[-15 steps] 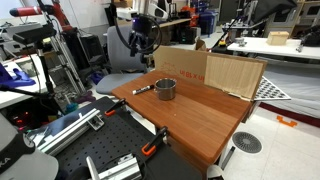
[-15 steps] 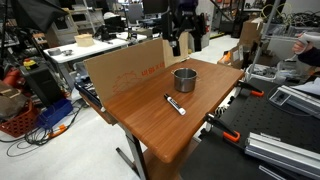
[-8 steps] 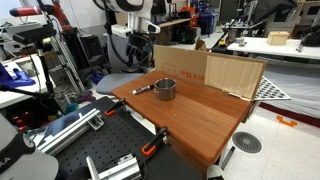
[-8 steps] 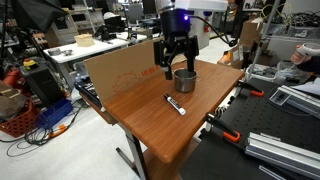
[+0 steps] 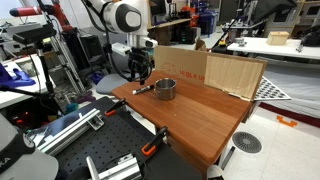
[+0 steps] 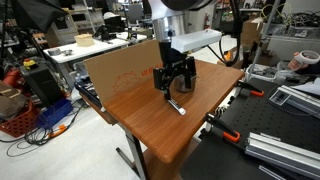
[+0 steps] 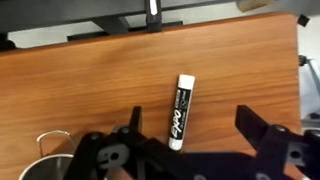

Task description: Put the marker inside the cup

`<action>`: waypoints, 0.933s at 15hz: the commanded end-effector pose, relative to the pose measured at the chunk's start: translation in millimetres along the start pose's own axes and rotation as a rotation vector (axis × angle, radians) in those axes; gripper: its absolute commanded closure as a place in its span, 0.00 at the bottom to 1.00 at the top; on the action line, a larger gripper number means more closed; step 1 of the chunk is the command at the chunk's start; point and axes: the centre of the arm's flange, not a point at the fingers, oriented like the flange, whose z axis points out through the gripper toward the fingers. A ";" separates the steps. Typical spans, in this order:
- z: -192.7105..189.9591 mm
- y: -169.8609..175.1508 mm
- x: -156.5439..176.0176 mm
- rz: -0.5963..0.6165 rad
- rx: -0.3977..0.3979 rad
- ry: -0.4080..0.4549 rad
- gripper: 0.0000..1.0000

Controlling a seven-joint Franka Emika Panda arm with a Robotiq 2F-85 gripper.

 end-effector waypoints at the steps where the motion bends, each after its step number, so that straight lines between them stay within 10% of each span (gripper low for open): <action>1: 16.0 -3.7 5.5 0.027 -0.047 0.037 0.00; 14: 61.4 -6.7 17.9 0.056 -0.158 0.040 0.00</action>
